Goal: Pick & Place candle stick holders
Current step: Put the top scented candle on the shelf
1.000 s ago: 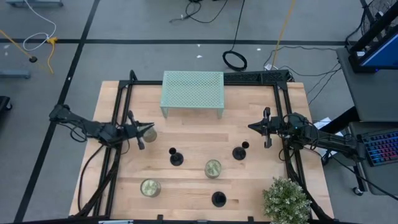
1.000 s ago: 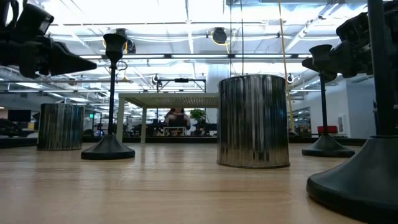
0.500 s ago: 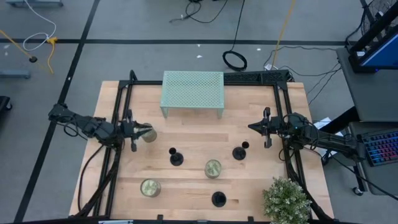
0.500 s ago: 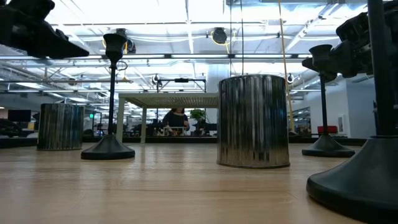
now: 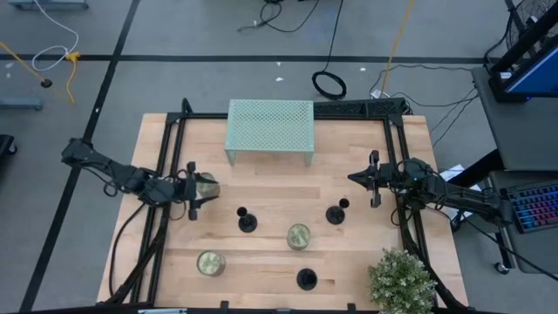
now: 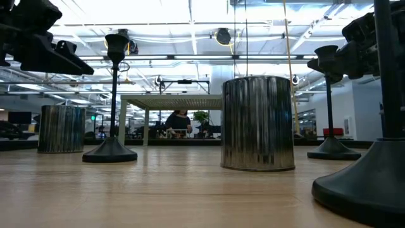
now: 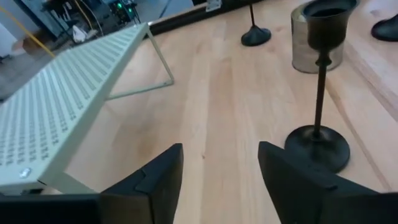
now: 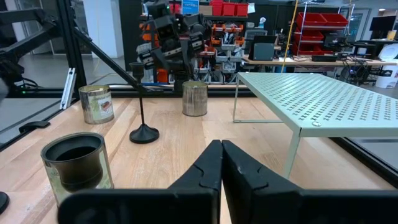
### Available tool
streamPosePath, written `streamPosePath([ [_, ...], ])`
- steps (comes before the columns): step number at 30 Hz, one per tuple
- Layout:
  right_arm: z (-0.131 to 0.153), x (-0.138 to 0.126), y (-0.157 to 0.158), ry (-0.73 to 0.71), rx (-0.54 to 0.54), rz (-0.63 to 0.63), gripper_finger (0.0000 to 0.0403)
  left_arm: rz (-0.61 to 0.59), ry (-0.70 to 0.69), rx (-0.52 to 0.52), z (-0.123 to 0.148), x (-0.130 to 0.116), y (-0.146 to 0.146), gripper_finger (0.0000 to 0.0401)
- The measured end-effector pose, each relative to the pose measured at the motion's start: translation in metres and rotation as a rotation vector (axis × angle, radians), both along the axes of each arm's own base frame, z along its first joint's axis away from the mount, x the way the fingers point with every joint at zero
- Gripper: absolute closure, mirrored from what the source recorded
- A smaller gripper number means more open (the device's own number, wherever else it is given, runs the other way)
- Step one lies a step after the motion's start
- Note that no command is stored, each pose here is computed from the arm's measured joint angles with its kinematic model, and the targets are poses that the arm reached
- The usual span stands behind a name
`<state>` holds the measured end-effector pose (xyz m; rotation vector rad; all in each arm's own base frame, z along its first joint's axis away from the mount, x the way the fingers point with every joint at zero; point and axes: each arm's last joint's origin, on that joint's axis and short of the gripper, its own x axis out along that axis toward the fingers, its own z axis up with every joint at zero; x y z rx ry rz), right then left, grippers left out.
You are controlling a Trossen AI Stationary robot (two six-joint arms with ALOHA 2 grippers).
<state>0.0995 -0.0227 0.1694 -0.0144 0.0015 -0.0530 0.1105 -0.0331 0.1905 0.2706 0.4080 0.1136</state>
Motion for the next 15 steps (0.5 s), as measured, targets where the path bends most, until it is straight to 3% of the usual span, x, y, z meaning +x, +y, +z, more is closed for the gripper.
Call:
streamPosePath([
  [5, 0.000, 0.000, 0.000, 0.000, 0.000, 0.000, 0.0403, 0.048, -0.002, -0.128, 0.003, 0.000, 0.000, 0.0187],
  [9, 0.000, 0.000, 0.000, 0.000, 0.000, 0.000, 0.0403, 0.070, 0.006, -0.244, 0.027, -0.001, 0.002, 0.0199],
  [12, 0.000, 0.000, 0.000, 0.000, 0.000, 0.000, 0.0403, 0.141, 0.023, -0.320, 0.049, -0.002, 0.005, 0.0206],
  [15, 0.000, 0.000, 0.000, 0.000, 0.000, 0.000, 0.0403, 0.250, 0.058, -0.430, 0.054, 0.000, 0.007, 0.0208],
])
